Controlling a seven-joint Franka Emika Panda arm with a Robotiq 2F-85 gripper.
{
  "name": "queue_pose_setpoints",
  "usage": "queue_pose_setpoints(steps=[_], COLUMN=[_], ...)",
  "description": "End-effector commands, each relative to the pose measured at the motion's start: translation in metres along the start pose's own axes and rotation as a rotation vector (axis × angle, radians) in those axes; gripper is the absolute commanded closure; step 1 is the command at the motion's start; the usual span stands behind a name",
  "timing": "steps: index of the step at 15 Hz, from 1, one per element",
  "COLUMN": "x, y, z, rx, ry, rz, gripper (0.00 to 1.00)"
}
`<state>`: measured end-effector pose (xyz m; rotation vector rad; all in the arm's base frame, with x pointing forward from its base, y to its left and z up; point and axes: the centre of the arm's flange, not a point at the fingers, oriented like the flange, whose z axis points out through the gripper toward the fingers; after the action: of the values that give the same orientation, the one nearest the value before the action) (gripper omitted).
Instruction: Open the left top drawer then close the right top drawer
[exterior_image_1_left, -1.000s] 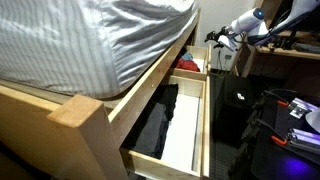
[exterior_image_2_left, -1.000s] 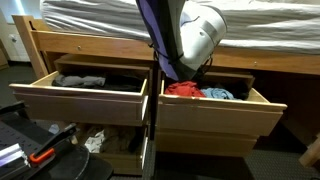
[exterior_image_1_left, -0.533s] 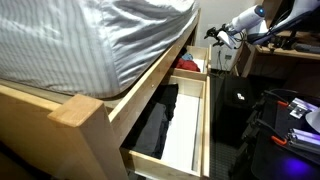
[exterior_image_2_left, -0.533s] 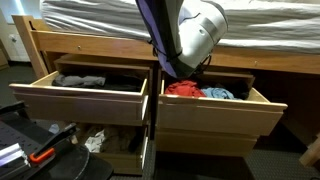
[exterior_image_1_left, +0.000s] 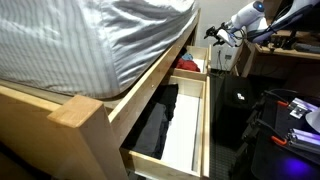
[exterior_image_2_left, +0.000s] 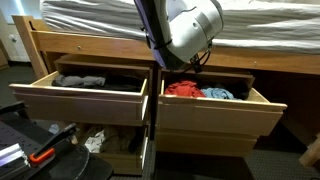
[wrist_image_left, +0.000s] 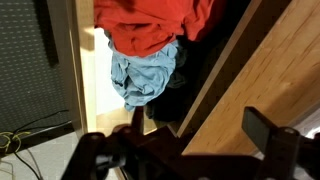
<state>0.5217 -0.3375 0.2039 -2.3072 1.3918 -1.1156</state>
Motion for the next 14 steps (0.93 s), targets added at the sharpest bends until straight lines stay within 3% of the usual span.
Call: queue_pose_setpoints(steps=[1,6,7,11,14], x=[0.001,-0.045,-0.068,-0.071,-0.082], y=[-0.004,-0.003,0.013,0.009,0.027], z=[-0.014,-0.020,0.000,0.001,0.006], rx=[-0.063,-0.256,-0.171,-0.180,-0.302], ry=[-0.158,-0.281,-0.243,-0.251,-0.332], rz=[0.040,0.061,0.085,0.086,0.107], gripper=[0.00,0.00,0.00,0.00,0.00])
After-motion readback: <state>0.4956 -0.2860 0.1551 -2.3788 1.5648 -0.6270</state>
